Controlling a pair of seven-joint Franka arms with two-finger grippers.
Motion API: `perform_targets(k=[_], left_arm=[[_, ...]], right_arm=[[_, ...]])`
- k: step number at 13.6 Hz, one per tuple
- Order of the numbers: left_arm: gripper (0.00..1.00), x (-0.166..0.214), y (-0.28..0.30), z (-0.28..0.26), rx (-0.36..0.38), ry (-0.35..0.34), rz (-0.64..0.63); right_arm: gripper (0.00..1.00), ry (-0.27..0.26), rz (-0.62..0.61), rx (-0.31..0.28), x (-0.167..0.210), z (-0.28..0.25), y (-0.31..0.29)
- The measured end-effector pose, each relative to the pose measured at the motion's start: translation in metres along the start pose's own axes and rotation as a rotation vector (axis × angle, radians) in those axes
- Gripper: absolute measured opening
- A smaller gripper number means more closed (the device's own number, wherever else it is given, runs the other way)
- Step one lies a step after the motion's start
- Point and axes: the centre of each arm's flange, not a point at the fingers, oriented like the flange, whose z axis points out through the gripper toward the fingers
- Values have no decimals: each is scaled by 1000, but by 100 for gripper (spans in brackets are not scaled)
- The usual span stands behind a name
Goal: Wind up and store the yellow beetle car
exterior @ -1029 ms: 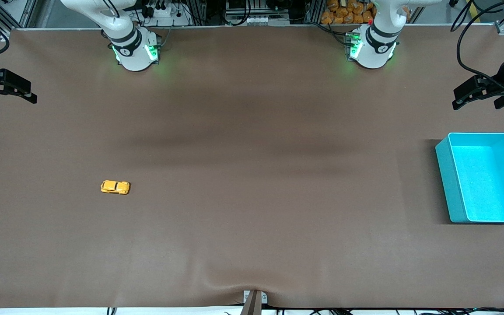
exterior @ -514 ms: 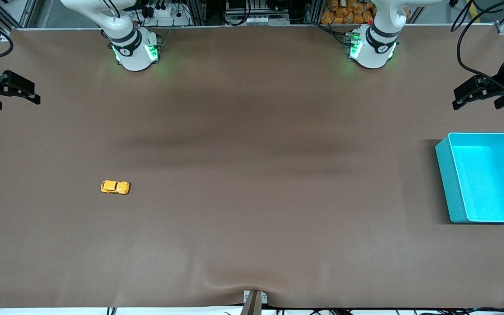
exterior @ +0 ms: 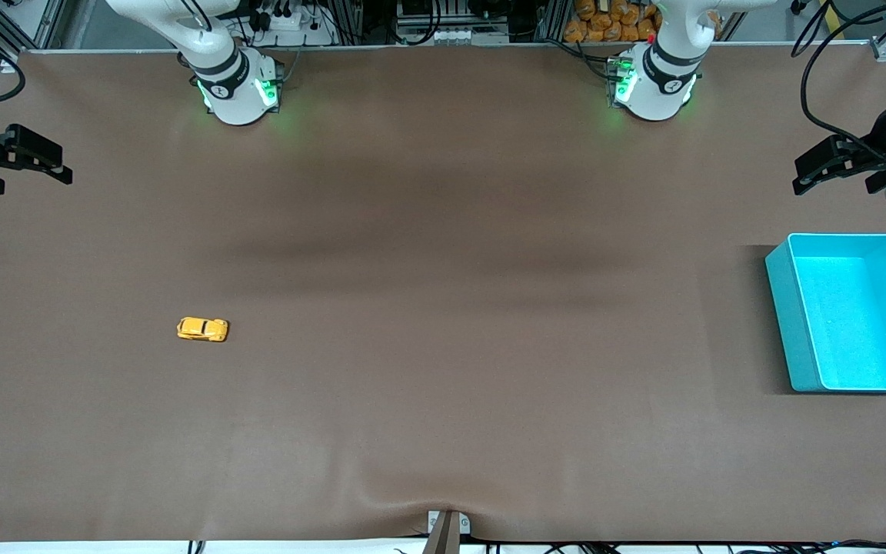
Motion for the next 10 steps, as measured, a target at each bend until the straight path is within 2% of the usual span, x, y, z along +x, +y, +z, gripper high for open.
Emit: perform_targets(k=[10], left_arm=[[100, 3, 2, 6, 1, -12, 3]], right_arm=[[100, 3, -20, -2, 2, 0, -10]])
